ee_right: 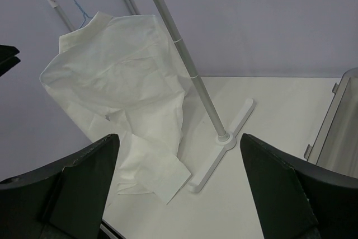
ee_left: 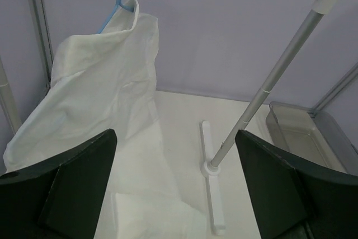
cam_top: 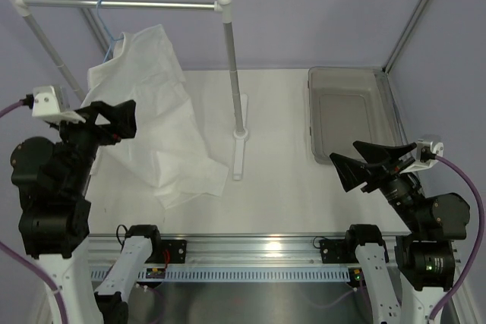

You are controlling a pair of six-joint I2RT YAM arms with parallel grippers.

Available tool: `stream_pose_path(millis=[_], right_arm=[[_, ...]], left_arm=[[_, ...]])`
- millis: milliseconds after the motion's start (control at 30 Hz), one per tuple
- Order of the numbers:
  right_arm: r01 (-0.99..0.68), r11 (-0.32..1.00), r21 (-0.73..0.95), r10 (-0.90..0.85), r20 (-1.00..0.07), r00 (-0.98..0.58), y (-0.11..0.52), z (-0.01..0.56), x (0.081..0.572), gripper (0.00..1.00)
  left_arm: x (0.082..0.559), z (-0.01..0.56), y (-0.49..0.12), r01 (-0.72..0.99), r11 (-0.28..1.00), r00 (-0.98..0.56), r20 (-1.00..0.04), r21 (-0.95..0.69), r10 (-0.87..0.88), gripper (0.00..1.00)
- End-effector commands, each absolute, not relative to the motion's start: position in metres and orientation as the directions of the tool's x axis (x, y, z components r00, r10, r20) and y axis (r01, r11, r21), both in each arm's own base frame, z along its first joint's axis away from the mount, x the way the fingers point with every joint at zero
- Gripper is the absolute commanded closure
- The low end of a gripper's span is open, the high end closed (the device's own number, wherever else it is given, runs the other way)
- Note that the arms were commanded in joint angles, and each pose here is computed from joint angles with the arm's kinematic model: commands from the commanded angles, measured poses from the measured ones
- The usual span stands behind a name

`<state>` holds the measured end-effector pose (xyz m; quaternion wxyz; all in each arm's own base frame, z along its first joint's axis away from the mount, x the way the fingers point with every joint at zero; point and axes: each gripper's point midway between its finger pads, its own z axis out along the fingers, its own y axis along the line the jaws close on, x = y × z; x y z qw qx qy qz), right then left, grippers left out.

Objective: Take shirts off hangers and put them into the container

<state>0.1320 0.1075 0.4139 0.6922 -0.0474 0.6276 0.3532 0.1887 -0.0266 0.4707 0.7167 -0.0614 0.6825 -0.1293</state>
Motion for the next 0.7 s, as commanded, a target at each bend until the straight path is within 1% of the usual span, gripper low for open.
stream_pose_path(millis=[0,67,167,200,267,300,367,400,500,533,667], right_arm=[[-0.592,0.703,0.394,0.434,-0.897,-0.082,0.117,0.411,0.135,0.01],[-0.601,0.698,0.389,0.431,-0.899,-0.080,0.118,0.411,0.133,0.00],[-0.603,0.701,0.380,0.418,-0.904,-0.084,0.119,0.406,0.134,0.00],[-0.605,0.701,0.377,0.413,-0.907,-0.086,0.119,0.404,0.135,0.01],[-0.603,0.706,0.370,0.404,-0.911,-0.086,0.119,0.402,0.136,0.01],[-0.605,0.705,0.370,0.406,-0.910,-0.083,0.119,0.402,0.136,0.00],[-0.611,0.694,0.380,0.414,-0.906,-0.092,0.121,0.400,0.136,0.01],[-0.622,0.686,0.379,0.414,-0.905,-0.094,0.122,0.400,0.136,0.01],[-0.629,0.682,0.373,0.413,-0.906,-0.089,0.123,0.401,0.134,0.01],[-0.628,0.683,0.372,0.413,-0.907,-0.088,0.123,0.401,0.134,0.01],[-0.634,0.675,0.376,0.415,-0.905,-0.095,0.124,0.399,0.132,0.01]], left_arm=[[0.223,0.490,-0.032,0.143,0.968,0.020,-0.977,-0.206,-0.211,0.09],[0.245,0.490,-0.030,0.135,0.973,0.004,-0.982,-0.186,-0.189,0.12],[0.260,0.499,-0.023,0.104,0.981,0.026,-0.985,-0.165,-0.168,0.14],[0.269,0.497,-0.020,0.088,0.983,0.016,-0.986,-0.163,-0.165,0.19],[0.276,0.500,-0.016,0.062,0.985,0.016,-0.987,-0.158,-0.160,0.22],[0.283,0.497,-0.011,0.032,0.987,0.001,-0.987,-0.159,-0.159,0.26],[0.282,0.497,-0.005,-0.003,0.987,-0.007,-0.987,-0.162,-0.162,0.28],[0.281,0.497,0.003,-0.048,0.985,-0.001,-0.986,-0.165,-0.165,0.28],[0.274,0.495,0.011,-0.094,0.983,0.012,-0.987,-0.159,-0.158,0.27],[0.266,0.500,0.013,-0.095,0.985,0.038,-0.989,-0.144,-0.141,0.27],[0.255,0.494,0.026,-0.161,0.982,0.027,-0.996,-0.094,-0.091,0.26]])
